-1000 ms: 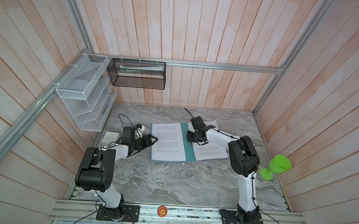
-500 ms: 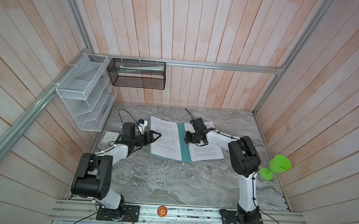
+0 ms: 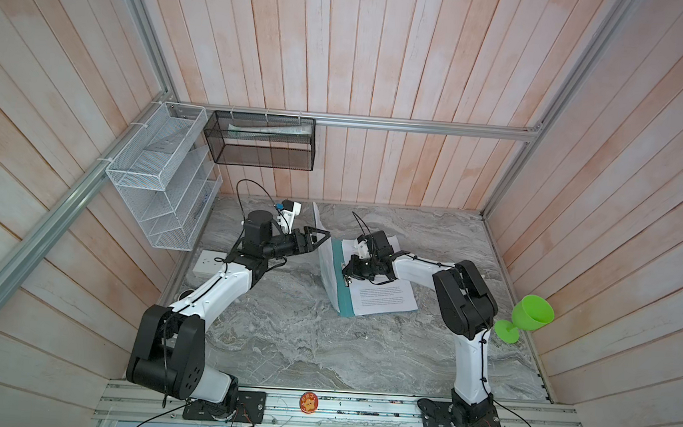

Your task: Put the files into the folder

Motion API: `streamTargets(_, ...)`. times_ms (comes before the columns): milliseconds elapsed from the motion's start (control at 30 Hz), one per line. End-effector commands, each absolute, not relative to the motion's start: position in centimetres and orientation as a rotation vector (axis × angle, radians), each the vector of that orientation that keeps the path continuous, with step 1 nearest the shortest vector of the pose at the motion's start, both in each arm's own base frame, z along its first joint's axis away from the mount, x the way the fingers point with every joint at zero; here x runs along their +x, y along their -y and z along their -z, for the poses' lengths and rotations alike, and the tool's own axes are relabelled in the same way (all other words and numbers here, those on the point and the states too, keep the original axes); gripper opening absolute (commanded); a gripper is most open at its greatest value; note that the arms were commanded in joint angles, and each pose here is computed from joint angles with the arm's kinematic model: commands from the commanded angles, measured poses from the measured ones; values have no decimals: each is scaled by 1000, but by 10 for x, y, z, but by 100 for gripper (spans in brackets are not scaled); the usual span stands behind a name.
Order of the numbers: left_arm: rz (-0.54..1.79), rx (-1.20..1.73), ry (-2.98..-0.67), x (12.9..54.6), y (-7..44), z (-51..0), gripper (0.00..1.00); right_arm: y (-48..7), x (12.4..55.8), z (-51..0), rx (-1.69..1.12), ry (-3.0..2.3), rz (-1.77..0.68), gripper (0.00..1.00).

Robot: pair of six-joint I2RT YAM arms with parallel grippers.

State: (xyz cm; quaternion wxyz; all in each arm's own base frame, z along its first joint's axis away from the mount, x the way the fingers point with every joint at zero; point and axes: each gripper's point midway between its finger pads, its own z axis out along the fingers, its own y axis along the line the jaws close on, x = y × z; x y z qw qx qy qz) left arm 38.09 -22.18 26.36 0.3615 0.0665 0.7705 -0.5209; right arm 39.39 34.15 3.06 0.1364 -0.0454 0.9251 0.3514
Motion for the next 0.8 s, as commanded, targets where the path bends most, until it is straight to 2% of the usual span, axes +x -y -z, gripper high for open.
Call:
streamTargets(0,1351,189,-1953,385,236,-282,84,-348,366,-3,-82,-2794,-1090,11)
streamTargets(300,1386,238,-1968,396,275,-279,85,-364,371,-28,13,-2716,-1259,15)
streamTargets(533,1378,223,-1968,399,278,-280,85,-328,385,-73,110,-2582,-1318,31)
streamTargets(767,1386,228,-1974,403,283,-276,85,-294,389,-103,138,-2514,-1303,34)
